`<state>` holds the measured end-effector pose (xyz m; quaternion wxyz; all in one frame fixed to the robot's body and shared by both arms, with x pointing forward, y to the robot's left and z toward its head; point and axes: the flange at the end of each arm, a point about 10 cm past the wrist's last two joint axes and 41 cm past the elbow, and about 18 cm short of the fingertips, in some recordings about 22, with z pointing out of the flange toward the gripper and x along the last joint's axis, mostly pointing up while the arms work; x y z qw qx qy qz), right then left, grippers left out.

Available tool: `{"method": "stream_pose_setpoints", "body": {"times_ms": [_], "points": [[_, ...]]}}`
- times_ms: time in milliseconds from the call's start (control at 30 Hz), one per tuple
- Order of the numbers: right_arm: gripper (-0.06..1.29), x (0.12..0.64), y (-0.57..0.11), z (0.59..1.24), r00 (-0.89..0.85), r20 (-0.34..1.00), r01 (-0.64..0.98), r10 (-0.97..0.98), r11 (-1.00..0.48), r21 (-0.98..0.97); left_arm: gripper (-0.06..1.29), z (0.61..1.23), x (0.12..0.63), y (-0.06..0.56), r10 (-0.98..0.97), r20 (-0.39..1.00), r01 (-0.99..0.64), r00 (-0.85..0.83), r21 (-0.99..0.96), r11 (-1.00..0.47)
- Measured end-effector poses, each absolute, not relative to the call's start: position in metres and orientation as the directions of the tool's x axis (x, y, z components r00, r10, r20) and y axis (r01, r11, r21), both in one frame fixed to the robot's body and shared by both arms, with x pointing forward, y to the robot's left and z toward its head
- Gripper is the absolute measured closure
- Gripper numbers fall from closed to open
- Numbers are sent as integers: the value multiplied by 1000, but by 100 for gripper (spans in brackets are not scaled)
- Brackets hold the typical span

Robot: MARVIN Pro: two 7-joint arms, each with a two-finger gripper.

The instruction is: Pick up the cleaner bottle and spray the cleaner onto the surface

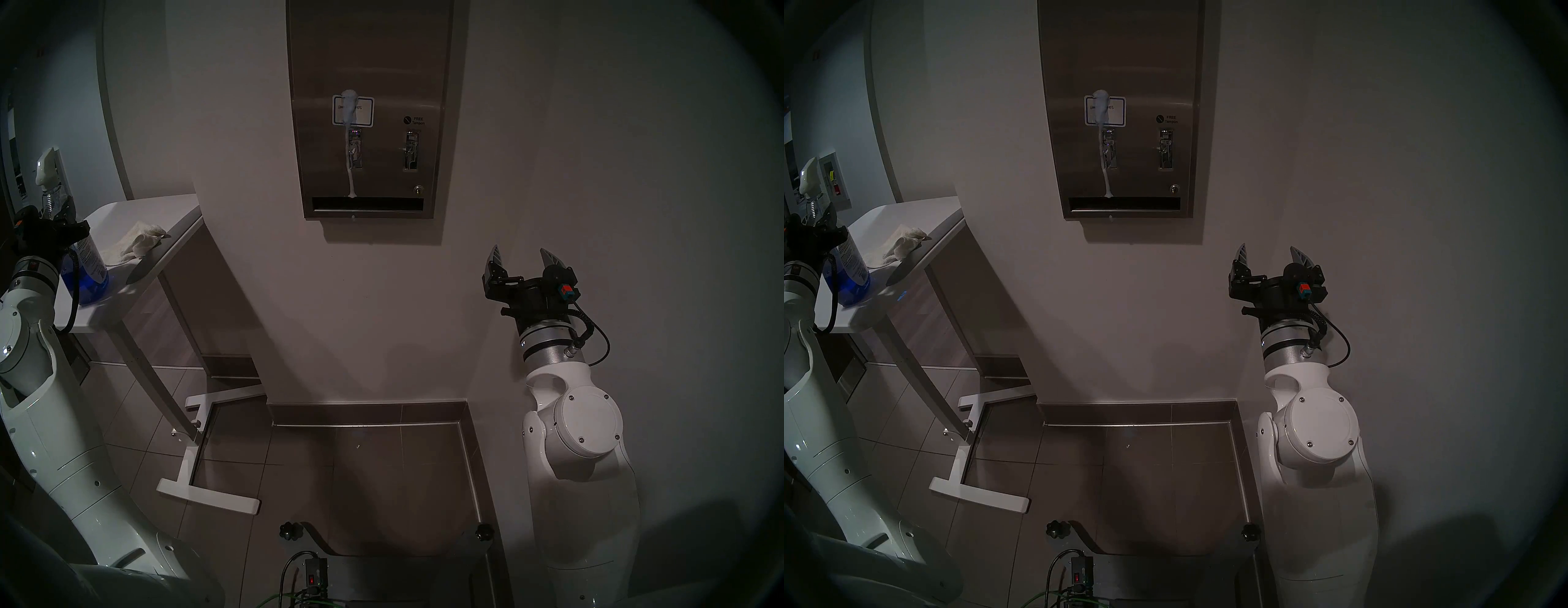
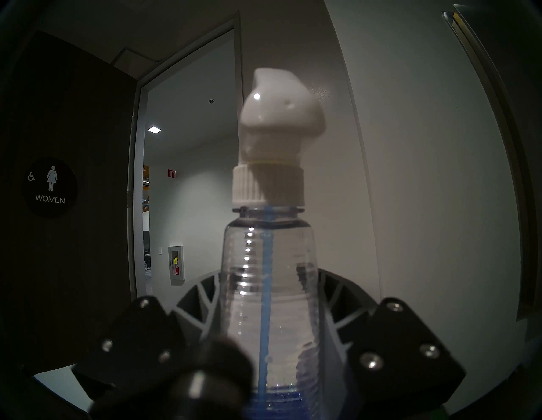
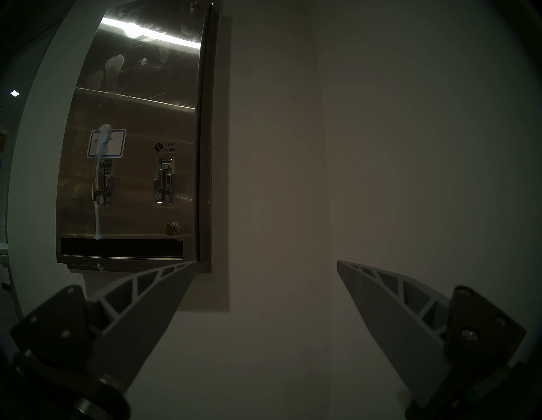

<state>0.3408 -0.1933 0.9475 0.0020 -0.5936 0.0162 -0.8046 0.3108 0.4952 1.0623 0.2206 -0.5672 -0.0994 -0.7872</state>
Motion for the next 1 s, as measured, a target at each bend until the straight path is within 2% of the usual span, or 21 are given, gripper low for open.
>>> {"method": "stream_pose_setpoints", "body": {"times_ms": [167,233,267,300,333,400,1000], "points": [[-1,341,-193,948,-295,955,-17,-22,-999,-28,73,1065,311,495,-245,933,454,-265,-103,-885],[-1,341,-193,948,-295,955,-17,-22,-999,-28,66,1066,310,495,-248,931,452,-267,-106,-886],[-1,341,-193,948,-295,955,-17,-21,-999,-28,55,1066,310,495,-250,931,452,-268,-107,-886],[-1,341,-193,948,-295,955,-17,-21,-999,-28,31,1067,310,495,-251,930,451,-269,-109,-886],[-1,341,-193,948,-295,955,-17,-21,-999,-27,15,1067,310,494,-253,929,451,-270,-110,-886],[-1,341,-193,948,-296,955,-17,-21,-999,-27,3,1068,310,494,-256,928,450,-272,-112,-886],[-1,341,-193,948,-296,955,-20,-19,-999,-26,2,1114,289,485,-386,853,550,-351,-145,-822]]}}
